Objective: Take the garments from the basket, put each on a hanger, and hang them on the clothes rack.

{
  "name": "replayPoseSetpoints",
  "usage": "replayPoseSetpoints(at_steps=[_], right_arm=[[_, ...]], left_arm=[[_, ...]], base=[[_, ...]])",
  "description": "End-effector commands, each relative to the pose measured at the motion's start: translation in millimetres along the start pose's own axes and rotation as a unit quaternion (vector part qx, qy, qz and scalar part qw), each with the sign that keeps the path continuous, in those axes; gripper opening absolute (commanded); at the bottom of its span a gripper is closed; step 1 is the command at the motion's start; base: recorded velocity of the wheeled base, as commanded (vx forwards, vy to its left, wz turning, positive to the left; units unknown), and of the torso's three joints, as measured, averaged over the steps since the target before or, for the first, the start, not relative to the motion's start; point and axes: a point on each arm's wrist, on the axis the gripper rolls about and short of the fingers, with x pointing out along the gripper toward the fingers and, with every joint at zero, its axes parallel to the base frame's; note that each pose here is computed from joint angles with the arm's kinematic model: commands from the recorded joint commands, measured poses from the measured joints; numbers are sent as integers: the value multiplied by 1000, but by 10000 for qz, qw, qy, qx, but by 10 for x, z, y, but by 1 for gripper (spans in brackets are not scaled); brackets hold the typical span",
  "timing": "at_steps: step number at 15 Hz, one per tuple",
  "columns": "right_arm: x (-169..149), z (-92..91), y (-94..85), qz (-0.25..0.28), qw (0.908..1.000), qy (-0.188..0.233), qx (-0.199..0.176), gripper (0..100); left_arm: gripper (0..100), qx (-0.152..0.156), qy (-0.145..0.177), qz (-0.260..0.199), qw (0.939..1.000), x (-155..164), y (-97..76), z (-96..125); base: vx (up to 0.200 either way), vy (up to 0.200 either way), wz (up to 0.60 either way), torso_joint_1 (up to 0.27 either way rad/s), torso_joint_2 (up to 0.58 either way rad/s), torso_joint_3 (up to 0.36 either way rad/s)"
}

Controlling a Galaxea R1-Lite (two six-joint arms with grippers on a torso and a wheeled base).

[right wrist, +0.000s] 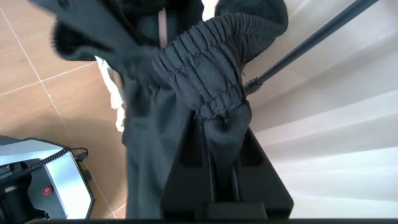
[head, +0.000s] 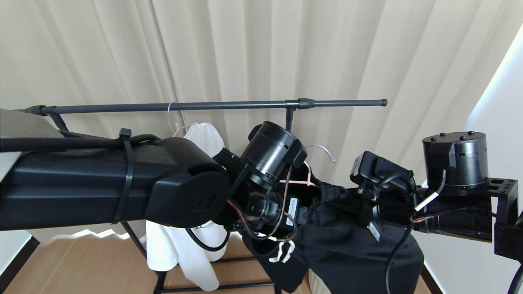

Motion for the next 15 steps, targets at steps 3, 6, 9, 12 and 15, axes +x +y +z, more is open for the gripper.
replayPoseSetpoints(at_steps=[3,6,9,12,15], right_arm=[[16,-4,-1,14,10000,12,7,0],[4,2,0,10,10000,-11,1,0],[20,-8,8,57,9997,-225,-42,0],[12,-13,13,28,9996,-277,-58,0],[12,-20,19,69,9996,-282,-55,0]], left_arm=[[100,32,-72,-74,9999,-101,-29,-7],[100,50,-159,-126,9998,-260,3,-36],[100,53,-266,-157,9995,-421,68,-72],[100,37,-269,-141,9995,-454,99,-88],[100,66,-432,-191,9989,-628,148,-81]], base=[[0,0,0,0,0,0],[0,0,0,0,0,0],[0,0,0,0,0,0],[0,0,0,0,0,0],[0,0,0,0,0,0]])
